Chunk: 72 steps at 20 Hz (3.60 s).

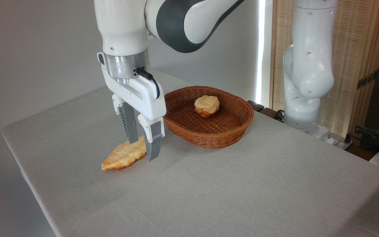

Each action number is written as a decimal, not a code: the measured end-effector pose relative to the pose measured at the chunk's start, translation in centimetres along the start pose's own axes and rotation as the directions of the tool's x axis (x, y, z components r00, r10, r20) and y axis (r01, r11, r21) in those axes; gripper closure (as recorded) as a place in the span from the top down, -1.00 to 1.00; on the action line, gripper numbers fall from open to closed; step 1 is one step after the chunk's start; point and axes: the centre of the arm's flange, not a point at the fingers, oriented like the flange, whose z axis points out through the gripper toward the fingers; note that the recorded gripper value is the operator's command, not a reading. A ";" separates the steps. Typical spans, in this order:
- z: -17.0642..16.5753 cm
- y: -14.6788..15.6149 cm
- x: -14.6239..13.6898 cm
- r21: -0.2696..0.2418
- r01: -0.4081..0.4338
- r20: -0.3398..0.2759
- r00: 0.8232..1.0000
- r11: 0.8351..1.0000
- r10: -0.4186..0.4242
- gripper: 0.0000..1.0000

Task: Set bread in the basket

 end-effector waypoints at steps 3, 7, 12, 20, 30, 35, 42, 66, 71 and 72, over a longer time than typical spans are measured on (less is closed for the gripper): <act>0.0 0.0 0.0 0.000 0.000 0.000 1.000 1.000 0.000 1.00; 0.0 0.0 0.0 0.000 0.000 0.000 1.000 1.000 0.000 1.00; 0.0 0.0 0.0 0.000 0.000 0.001 1.000 1.000 0.000 1.00; 0.1 0.1 0.1 0.000 -0.003 0.001 1.000 1.000 0.003 1.00; 0.5 0.6 0.6 -0.002 -0.013 0.010 1.000 1.000 0.013 1.00; 2.6 3.0 2.9 -0.010 -0.035 0.049 0.998 0.999 0.036 1.00; 5.8 9.2 7.3 -0.015 0.071 0.102 0.992 0.997 -0.069 1.00; 11.4 12.5 10.1 -0.005 0.048 0.162 0.986 0.999 -0.047 0.01; 11.2 12.4 10.1 -0.004 0.048 0.160 0.986 0.999 -0.047 0.01; 11.2 12.4 10.2 -0.004 0.048 0.159 0.986 0.999 -0.047 0.01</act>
